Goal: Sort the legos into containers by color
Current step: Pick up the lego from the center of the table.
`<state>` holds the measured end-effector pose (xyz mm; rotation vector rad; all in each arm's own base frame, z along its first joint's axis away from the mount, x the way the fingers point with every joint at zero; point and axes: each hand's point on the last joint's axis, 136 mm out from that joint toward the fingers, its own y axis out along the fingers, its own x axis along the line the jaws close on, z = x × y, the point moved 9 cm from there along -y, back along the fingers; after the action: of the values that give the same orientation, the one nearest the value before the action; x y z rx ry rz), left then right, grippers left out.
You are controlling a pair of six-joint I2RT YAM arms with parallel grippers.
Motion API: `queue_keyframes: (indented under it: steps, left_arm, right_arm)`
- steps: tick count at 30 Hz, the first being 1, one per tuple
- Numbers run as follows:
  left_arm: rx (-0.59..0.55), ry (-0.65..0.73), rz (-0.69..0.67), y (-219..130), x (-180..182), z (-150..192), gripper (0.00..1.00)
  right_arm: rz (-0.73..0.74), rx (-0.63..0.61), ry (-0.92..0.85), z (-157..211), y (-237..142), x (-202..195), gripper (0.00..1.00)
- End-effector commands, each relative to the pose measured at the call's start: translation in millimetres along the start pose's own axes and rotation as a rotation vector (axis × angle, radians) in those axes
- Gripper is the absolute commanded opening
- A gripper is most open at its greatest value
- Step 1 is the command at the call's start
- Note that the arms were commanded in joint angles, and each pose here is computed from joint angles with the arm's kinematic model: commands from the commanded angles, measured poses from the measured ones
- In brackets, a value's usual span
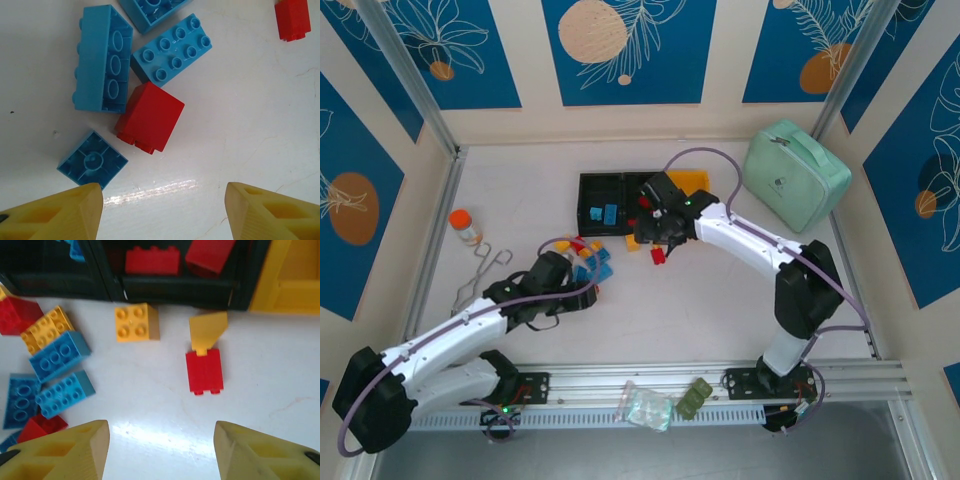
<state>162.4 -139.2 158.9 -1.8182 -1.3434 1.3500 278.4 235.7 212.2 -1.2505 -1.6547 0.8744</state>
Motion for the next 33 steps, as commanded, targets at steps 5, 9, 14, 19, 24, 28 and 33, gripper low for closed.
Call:
queue_keyframes:
  steps: [5, 9, 14, 19, 24, 28, 33]
  left_arm:
    - [-0.001, 0.021, 0.07, 1, -15, -12, 0.65]
    - [0.003, 0.018, 0.076, 3, -16, -11, 0.65]
    - [0.007, 0.009, 0.082, 4, -15, -9, 0.65]
    - [0.009, 0.005, 0.074, 5, -13, -8, 0.65]
    - [0.009, -0.001, 0.073, 6, -12, -8, 0.65]
    - [0.01, -0.006, 0.066, 7, -11, -7, 0.65]
    - [0.013, -0.008, 0.067, 9, -11, -7, 0.65]
  right_arm:
    - [0.04, -0.03, -0.057, 21, 11, -7, 0.6]
    - [0.079, -0.046, -0.088, 26, 33, -15, 0.63]
    - [0.092, -0.042, -0.101, 22, 59, -19, 0.63]
    - [0.117, -0.018, -0.113, 17, 83, -19, 0.62]
    - [0.138, 0.006, -0.092, 13, 99, -25, 0.6]
    - [0.148, 0.019, -0.105, 15, 106, -26, 0.54]
    - [0.163, 0.03, -0.132, 19, 111, -24, 0.44]
